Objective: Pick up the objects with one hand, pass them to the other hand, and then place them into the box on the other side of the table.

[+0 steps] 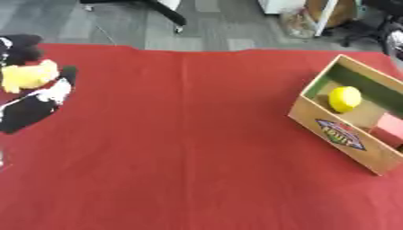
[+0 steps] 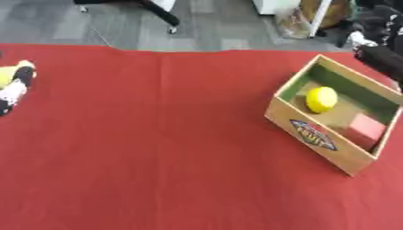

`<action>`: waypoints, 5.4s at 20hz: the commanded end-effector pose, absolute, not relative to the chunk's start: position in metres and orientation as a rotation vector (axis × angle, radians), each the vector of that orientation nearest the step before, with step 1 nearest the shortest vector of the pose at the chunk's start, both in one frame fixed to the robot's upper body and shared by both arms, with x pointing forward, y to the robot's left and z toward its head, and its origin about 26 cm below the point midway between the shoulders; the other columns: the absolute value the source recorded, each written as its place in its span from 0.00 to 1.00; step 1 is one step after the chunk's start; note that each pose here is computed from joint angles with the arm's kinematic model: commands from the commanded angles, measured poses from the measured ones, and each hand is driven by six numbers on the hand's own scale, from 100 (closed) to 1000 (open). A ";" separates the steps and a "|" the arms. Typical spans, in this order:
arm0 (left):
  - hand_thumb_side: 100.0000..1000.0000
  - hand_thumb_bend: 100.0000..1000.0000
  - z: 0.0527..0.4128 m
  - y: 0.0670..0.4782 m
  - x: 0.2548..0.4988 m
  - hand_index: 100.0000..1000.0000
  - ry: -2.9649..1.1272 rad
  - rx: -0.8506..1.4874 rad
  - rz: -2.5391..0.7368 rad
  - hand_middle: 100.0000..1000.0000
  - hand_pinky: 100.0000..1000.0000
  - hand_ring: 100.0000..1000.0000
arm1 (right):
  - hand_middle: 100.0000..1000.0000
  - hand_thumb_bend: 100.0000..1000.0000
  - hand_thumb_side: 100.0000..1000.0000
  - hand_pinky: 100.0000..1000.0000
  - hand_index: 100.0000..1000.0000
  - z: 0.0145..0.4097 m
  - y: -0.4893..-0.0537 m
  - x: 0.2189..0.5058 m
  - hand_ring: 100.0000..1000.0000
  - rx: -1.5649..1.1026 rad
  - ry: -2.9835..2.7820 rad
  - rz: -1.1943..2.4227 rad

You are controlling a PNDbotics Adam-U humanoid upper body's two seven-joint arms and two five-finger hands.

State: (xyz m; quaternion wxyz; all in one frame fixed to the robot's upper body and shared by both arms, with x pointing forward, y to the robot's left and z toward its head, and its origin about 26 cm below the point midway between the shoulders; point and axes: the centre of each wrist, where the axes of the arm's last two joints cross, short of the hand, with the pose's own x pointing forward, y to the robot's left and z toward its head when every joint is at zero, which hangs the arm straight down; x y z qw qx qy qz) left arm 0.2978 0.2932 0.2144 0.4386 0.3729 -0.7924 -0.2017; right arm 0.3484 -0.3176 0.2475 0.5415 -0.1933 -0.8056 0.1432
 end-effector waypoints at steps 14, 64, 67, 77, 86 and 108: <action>0.23 0.44 0.269 0.362 0.327 0.75 -1.652 1.153 -0.736 0.61 0.75 0.68 | 0.88 0.00 0.42 0.92 0.97 0.268 -0.305 0.337 0.81 -0.418 -2.004 0.419; 0.00 0.59 0.326 0.465 0.394 0.74 -0.931 1.493 -0.795 0.72 0.77 0.77 | 0.87 0.00 0.51 0.92 0.96 0.268 -0.295 0.329 0.80 -0.420 -2.040 0.458; 0.00 0.58 0.323 0.468 0.394 0.74 -0.919 1.494 -0.781 0.72 0.77 0.77 | 0.87 0.00 0.51 0.92 0.96 0.267 -0.294 0.329 0.80 -0.419 -2.040 0.459; 0.00 0.54 0.316 0.476 0.395 0.74 -0.844 1.519 -0.753 0.73 0.77 0.78 | 0.88 0.00 0.52 0.92 0.95 0.268 -0.293 0.330 0.81 -0.413 -2.049 0.461; 0.01 0.39 0.312 0.480 0.395 0.74 -0.806 1.502 -0.744 0.74 0.77 0.78 | 0.88 0.00 0.53 0.92 0.95 0.266 -0.295 0.333 0.81 -0.410 -2.048 0.465; 0.02 0.14 0.319 0.462 0.397 0.45 -0.874 1.549 -0.792 0.52 0.66 0.61 | 0.88 0.00 0.53 0.92 0.95 0.259 -0.301 0.336 0.81 -0.415 -2.013 0.462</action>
